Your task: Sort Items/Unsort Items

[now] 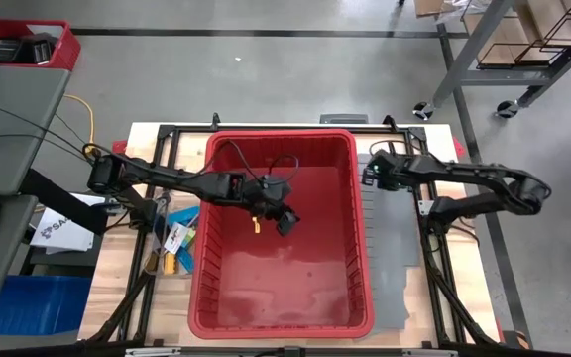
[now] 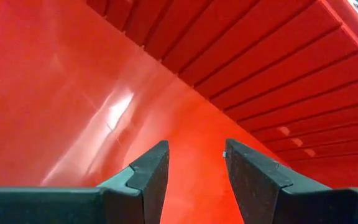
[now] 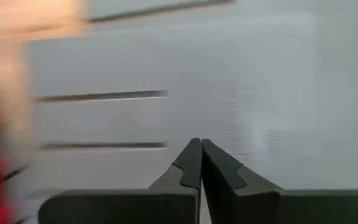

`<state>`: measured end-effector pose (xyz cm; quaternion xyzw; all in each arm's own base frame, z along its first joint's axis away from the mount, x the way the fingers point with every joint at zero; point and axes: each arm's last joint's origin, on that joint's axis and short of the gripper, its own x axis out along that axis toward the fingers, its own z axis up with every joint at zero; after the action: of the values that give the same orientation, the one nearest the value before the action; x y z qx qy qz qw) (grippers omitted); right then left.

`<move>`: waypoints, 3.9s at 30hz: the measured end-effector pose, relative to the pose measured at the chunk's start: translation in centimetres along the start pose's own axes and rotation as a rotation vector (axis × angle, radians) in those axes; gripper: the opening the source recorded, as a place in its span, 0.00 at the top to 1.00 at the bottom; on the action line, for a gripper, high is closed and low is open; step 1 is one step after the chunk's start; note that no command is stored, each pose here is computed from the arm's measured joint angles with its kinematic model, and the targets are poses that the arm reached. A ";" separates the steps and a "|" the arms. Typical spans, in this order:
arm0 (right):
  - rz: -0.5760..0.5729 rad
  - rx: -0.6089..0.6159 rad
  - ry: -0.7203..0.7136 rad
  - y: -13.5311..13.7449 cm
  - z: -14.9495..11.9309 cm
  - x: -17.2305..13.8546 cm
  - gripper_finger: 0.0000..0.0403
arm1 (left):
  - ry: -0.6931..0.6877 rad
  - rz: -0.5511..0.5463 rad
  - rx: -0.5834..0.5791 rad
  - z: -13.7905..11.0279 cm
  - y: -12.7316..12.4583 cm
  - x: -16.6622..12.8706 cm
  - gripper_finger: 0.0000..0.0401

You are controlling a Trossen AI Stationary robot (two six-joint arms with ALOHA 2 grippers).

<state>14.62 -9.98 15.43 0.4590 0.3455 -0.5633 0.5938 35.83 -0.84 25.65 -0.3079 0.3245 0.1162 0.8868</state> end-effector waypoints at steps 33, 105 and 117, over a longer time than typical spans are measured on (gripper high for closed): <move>0.249 -0.547 0.756 -5.1 -18.1 -11.1 0.78 | 0.315 -0.134 0.164 -5.6 0.9 8.8 1.00; 0.346 -0.307 0.473 -6.3 -22.0 -8.2 0.49 | 0.375 -0.099 0.032 -9.8 2.7 14.9 1.00; 0.559 -0.201 0.372 -5.1 -22.6 -8.3 0.49 | 0.370 -0.096 0.033 -9.8 2.7 14.9 1.00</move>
<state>10.94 14.36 14.70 0.5700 0.3625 -0.2486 0.6942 41.11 -4.71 8.89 -0.3245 0.4688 0.0096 0.8215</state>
